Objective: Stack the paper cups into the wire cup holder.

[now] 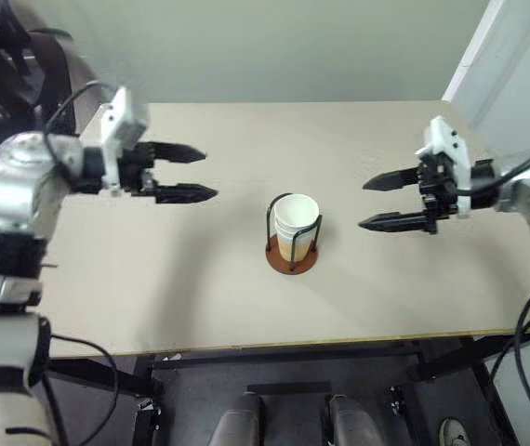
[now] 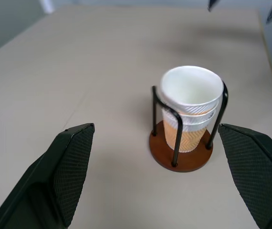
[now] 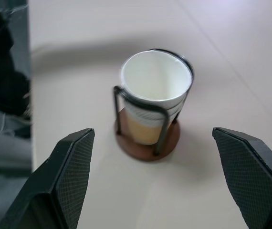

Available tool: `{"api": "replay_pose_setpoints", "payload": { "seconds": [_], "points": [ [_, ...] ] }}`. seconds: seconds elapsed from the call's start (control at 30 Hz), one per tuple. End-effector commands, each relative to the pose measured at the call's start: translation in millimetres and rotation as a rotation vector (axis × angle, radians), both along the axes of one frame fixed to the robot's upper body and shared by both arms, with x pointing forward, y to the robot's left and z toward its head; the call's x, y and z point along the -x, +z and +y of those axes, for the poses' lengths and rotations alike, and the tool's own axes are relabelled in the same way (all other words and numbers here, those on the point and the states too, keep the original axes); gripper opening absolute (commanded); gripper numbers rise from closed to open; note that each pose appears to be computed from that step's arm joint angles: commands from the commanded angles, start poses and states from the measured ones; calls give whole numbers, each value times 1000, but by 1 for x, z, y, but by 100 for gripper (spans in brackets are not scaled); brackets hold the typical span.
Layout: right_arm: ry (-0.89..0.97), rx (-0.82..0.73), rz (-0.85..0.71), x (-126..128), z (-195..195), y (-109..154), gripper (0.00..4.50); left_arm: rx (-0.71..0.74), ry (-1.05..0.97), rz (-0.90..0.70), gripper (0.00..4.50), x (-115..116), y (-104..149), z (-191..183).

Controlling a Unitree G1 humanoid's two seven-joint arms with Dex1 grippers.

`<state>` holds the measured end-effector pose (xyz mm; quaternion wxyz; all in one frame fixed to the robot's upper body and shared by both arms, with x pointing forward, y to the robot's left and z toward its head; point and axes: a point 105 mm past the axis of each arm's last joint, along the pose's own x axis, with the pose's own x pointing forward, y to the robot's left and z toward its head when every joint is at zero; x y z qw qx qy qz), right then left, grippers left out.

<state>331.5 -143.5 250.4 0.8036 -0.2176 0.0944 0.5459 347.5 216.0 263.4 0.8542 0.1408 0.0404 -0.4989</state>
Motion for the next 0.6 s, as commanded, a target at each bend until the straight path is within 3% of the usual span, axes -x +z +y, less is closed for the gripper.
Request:
{"api": "replay_pose_setpoints", "payload": {
  "seconds": [0.03, 0.3, 0.6],
  "points": [
    [-88, -47, -101, -13, -10, 15, 403, 70, 111, -56, 443, 7, 13, 17],
    [-135, -114, -111, -28, -7, 8, 403, 157, 366, -119, 443, 10, 14, 46],
    [-133, -111, -117, -25, -6, -3, 403, 134, 391, -104, 443, 18, 11, 51]
  ]
}}
